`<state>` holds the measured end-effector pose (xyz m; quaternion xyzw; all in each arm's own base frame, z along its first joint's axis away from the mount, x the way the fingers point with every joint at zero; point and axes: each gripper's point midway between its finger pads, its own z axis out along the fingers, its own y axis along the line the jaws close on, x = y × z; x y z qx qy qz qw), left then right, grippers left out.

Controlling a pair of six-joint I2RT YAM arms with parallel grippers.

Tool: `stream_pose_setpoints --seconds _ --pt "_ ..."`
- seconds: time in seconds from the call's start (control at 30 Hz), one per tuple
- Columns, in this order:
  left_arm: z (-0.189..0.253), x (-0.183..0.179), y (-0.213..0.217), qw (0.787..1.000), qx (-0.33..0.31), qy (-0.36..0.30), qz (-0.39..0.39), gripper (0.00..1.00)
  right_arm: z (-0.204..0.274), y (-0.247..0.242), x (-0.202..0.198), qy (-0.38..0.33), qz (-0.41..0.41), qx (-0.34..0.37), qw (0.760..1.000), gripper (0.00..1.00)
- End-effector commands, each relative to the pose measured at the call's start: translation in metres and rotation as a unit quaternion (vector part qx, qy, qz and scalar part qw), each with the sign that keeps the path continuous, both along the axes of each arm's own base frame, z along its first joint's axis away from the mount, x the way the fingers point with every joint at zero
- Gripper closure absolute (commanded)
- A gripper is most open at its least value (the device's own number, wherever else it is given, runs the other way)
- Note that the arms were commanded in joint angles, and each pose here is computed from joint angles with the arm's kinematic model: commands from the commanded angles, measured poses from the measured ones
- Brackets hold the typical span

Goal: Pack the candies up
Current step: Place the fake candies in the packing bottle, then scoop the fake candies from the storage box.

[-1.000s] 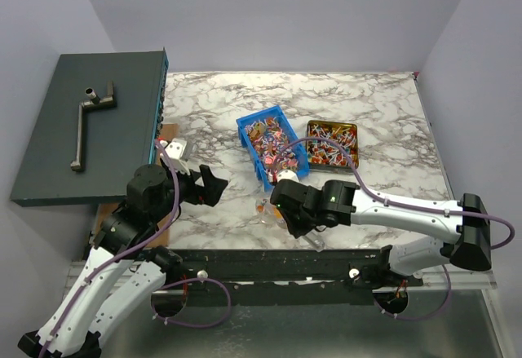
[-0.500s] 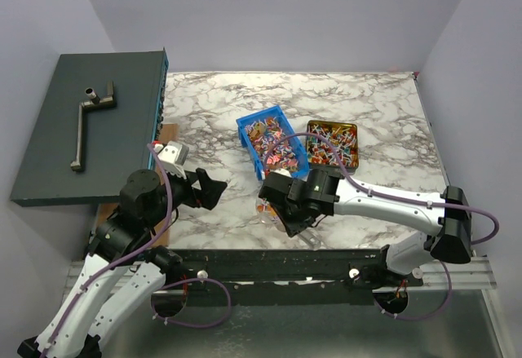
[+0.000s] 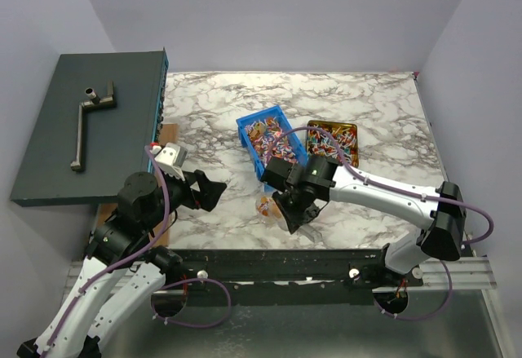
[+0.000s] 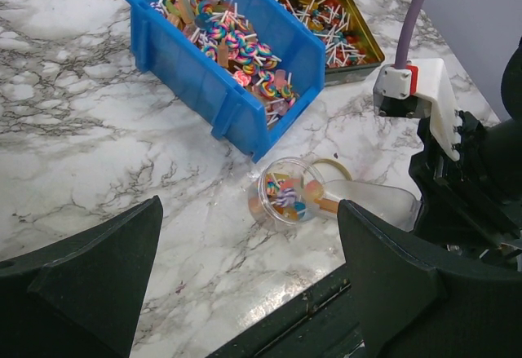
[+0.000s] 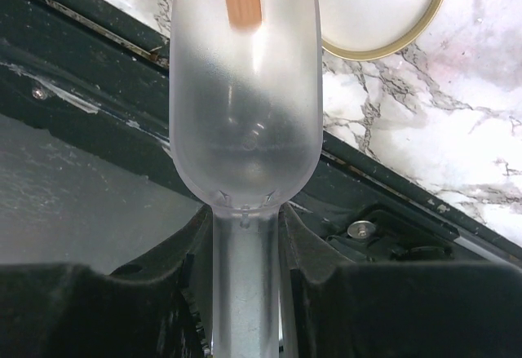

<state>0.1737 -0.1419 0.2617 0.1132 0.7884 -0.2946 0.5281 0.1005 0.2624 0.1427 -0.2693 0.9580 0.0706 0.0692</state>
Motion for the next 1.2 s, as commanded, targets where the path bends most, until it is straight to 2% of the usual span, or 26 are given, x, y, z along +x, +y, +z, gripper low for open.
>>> stream_pose_setpoints --seconds 0.0,0.3,0.4,0.77,0.93,1.17 --pt "0.0 -0.003 -0.003 1.0 -0.005 -0.005 -0.011 0.1 0.011 -0.002 -0.006 0.035 0.006 0.005 0.999 0.99" --pt "-0.002 -0.003 -0.005 1.0 -0.003 -0.003 -0.014 0.1 0.018 -0.007 -0.002 0.071 -0.006 0.027 0.997 0.99" --pt "-0.002 -0.003 -0.005 1.0 -0.001 -0.003 -0.013 0.1 0.027 -0.01 0.005 0.064 -0.016 0.038 0.997 0.99" --pt "-0.007 -0.001 -0.007 1.0 0.004 0.008 -0.017 0.1 0.057 -0.027 0.046 -0.031 -0.047 0.045 0.997 0.99" --pt "-0.009 0.0 -0.009 1.0 0.006 0.013 -0.019 0.1 0.073 -0.04 0.077 -0.11 -0.075 0.042 0.99 0.99" --pt "-0.012 0.001 -0.011 1.0 0.008 0.019 -0.022 0.1 0.083 -0.078 0.125 -0.213 -0.11 -0.017 0.971 0.99"
